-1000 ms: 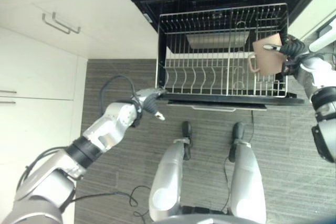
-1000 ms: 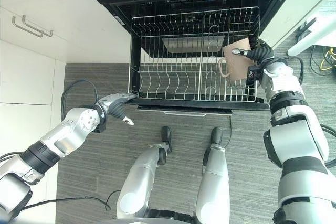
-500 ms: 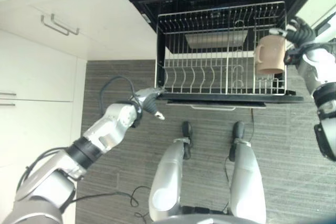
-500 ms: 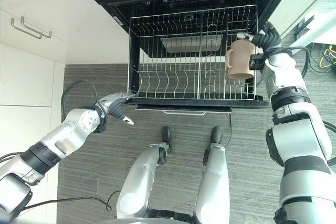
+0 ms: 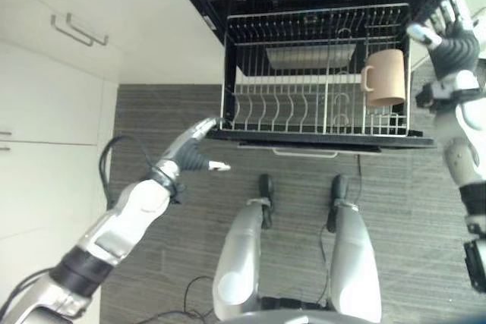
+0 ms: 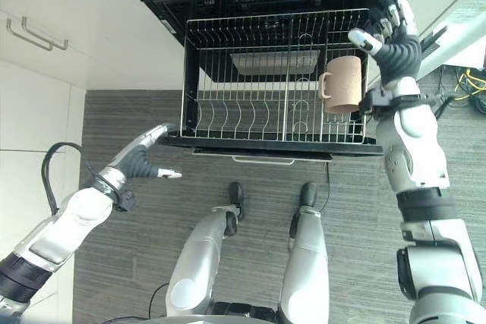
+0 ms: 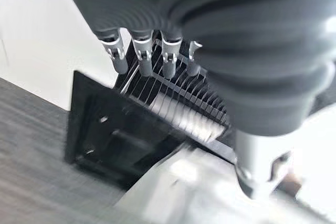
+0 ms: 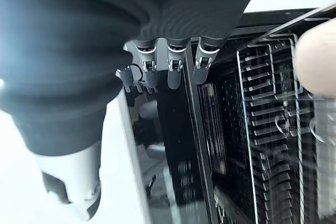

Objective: Place the dishes in the dishwasher.

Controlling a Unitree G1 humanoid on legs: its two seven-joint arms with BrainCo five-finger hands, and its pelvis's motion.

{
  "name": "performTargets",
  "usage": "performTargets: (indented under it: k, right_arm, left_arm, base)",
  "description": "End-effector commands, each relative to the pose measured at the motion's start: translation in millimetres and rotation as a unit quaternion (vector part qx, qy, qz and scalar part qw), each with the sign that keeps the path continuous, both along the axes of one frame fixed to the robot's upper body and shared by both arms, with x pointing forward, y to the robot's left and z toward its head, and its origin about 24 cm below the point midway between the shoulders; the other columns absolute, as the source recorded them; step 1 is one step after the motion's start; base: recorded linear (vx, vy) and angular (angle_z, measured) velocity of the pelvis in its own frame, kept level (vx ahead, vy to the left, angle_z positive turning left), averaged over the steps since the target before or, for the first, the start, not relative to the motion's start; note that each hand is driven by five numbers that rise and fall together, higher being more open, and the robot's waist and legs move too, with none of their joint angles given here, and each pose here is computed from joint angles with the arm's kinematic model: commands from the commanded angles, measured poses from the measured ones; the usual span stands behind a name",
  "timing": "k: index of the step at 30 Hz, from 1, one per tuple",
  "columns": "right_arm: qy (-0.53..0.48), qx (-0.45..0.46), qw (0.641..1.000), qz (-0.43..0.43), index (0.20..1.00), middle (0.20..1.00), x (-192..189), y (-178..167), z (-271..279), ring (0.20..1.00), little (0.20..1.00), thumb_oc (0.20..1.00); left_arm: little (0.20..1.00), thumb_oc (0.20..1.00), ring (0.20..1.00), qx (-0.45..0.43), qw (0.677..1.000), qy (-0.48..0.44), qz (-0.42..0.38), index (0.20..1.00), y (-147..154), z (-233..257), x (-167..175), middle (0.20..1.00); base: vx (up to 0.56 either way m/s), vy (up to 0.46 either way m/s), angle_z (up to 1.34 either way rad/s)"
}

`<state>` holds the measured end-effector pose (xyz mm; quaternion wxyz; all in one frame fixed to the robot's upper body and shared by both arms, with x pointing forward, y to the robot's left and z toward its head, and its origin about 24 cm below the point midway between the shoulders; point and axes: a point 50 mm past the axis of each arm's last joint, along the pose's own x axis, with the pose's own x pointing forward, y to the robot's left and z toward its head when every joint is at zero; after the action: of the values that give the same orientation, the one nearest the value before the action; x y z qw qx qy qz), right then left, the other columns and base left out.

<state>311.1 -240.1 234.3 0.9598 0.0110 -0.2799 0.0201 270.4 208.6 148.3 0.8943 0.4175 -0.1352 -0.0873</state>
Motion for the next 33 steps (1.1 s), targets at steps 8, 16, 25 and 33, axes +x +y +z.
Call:
performTargets:
  k: [8, 16, 25, 33]
  right_arm:
    - [-0.163, 0.056, 0.985, 0.023, 1.000, 1.000, -48.4, 19.2, 8.2, 1.000, 1.000, 1.000]
    - [-0.174, 0.001, 0.985, 0.000, 1.000, 1.000, -74.1, 18.9, 0.8, 1.000, 1.000, 1.000]
    - [-0.131, 0.008, 0.991, -0.018, 1.000, 1.000, -84.2, 20.3, -27.7, 1.000, 1.000, 1.000]
    - [-0.090, -0.001, 0.995, -0.034, 1.000, 1.000, -87.5, 10.5, -37.8, 1.000, 1.000, 1.000]
  left_arm:
    - [1.000, 1.000, 1.000, -0.206, 0.940, -0.271, -0.005, 1.000, -8.3, 56.6, -15.6, 1.000]
    - [1.000, 1.000, 1.000, -0.310, 0.889, -0.337, -0.015, 1.000, 1.4, 62.6, -42.8, 1.000]
    - [1.000, 1.000, 1.000, -0.330, 0.896, -0.297, -0.022, 1.000, 8.4, 50.3, -50.7, 1.000]
    - [1.000, 1.000, 1.000, -0.322, 0.912, -0.254, -0.029, 1.000, 17.6, 43.2, -53.2, 1.000]
  base:
    - [0.00, -0.027, -0.01]
    - [0.03, 0.079, 0.03]
    - [0.07, 0.227, -0.02]
    - [-0.02, 0.084, -0.19]
